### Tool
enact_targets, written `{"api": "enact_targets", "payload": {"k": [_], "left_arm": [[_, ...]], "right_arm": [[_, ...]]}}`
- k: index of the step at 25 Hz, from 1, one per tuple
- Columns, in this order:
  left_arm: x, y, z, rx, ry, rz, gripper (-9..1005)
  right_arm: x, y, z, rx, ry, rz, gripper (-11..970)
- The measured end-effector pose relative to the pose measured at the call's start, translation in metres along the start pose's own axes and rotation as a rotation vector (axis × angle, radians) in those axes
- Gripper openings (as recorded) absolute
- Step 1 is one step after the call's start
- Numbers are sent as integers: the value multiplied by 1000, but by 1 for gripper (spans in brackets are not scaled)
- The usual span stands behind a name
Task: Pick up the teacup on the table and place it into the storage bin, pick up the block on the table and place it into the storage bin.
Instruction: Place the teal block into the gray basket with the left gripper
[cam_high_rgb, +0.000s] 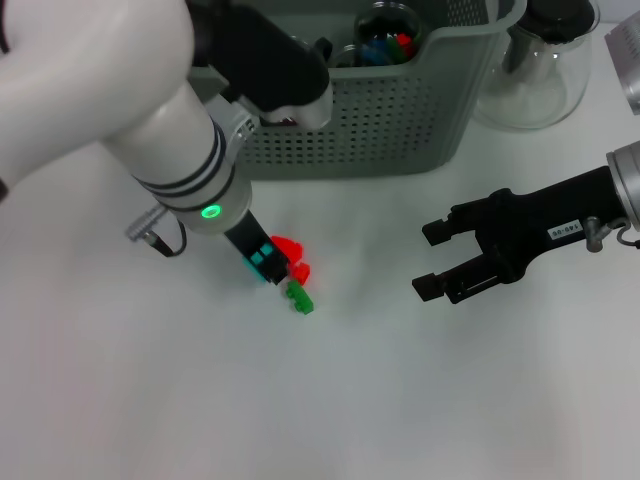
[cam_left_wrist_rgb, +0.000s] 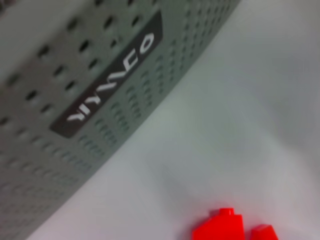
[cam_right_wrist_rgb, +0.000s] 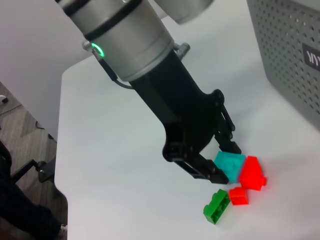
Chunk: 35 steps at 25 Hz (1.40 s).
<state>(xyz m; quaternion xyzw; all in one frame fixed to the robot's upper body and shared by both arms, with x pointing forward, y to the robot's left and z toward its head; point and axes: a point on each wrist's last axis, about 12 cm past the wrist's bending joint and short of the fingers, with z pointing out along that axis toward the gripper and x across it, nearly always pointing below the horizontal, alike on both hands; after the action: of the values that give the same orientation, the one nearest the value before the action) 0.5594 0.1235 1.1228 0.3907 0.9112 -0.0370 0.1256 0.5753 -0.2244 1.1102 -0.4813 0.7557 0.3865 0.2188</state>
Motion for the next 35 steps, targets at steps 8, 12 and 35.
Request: {"api": "enact_targets", "payload": {"k": [8,12,35], "left_arm": [[0,11,-81,-91,-126,-24,399],[-6,10,-142,-133,-334,-7,402],[-87,93,-120,-169,-546,-147,463]], "right_arm": [[-3,-1,-2,8,3,-16,947],[-4,-1,-3,9,6,-19,947],[-4,-3,-9,28,3,-11,947]]}}
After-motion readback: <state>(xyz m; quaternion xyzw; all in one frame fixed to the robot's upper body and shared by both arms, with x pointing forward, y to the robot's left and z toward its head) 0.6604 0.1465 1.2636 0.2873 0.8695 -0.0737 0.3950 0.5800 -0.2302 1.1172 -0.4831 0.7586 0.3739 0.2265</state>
